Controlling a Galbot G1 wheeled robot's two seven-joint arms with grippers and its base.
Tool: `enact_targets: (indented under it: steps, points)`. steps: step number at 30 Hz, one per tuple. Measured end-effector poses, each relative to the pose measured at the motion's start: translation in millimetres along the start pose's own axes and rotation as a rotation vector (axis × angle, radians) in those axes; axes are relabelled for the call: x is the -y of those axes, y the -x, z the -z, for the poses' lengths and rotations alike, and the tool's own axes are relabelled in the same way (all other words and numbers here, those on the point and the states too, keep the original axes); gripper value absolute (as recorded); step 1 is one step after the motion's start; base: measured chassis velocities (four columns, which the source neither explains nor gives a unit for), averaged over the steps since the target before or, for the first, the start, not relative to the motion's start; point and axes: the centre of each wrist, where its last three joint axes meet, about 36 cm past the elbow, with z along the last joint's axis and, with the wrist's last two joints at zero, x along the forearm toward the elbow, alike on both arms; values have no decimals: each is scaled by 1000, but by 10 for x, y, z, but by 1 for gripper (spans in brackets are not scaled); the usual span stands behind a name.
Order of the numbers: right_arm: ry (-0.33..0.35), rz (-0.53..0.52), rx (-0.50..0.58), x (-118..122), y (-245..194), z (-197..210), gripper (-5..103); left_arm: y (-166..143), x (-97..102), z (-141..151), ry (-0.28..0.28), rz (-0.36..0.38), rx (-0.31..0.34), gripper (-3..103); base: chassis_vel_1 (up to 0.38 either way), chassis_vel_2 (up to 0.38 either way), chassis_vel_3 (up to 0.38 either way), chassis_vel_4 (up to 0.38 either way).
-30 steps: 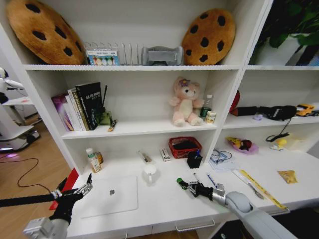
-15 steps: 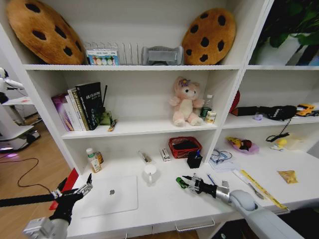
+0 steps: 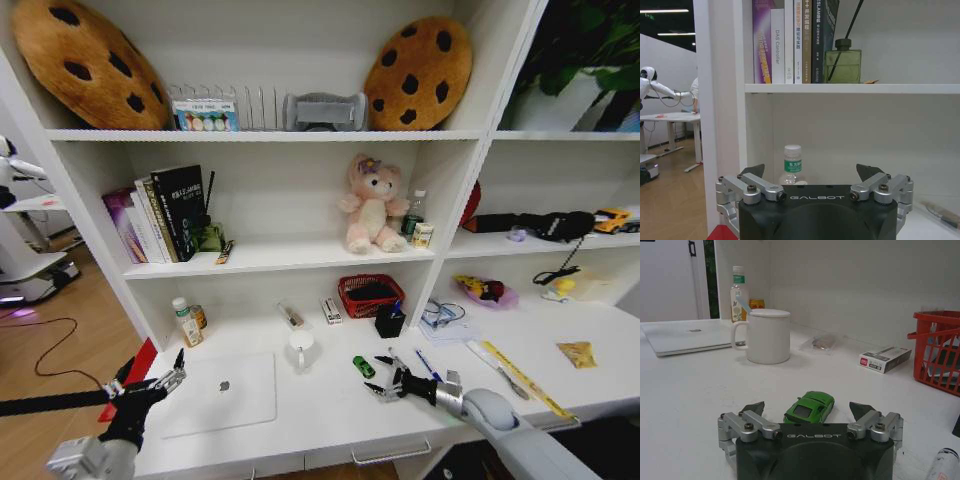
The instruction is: Organize the objects on the table.
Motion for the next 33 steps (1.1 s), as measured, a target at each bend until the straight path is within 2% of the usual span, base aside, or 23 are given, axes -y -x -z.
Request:
enact_targets:
  steps: [7,9,10,14,15,17,18,19,33]
  points:
    - [11,-8,-1,-52,141,-44,86,0,0,0,0,0,0,100,0,0,0,0]
    - [14,-8,-5,-70,158,-69,76,0,0,0,0,0,0,100,0,0,0,0]
    - [14,-8,-5,-70,158,-69,76,0,0,0,0,0,0,100,0,0,0,0]
    - [22,-11,-12,-55,163,-77,53,0,0,0,0,0,0,100,0,0,0,0]
    - [22,-11,-12,-55,163,-77,53,0,0,0,0,0,0,100,0,0,0,0]
    - [21,-13,-13,-34,166,-63,42,0,0,0,0,0,0,100,0,0,0,0]
    - [21,-13,-13,-34,166,-63,42,0,0,0,0,0,0,100,0,0,0,0]
    - [20,-13,-12,-27,165,-59,37,0,0,0,0,0,0,100,0,0,0,0]
    - [-4,-10,29,-6,70,103,36,0,0,0,0,0,0,100,0,0,0,0]
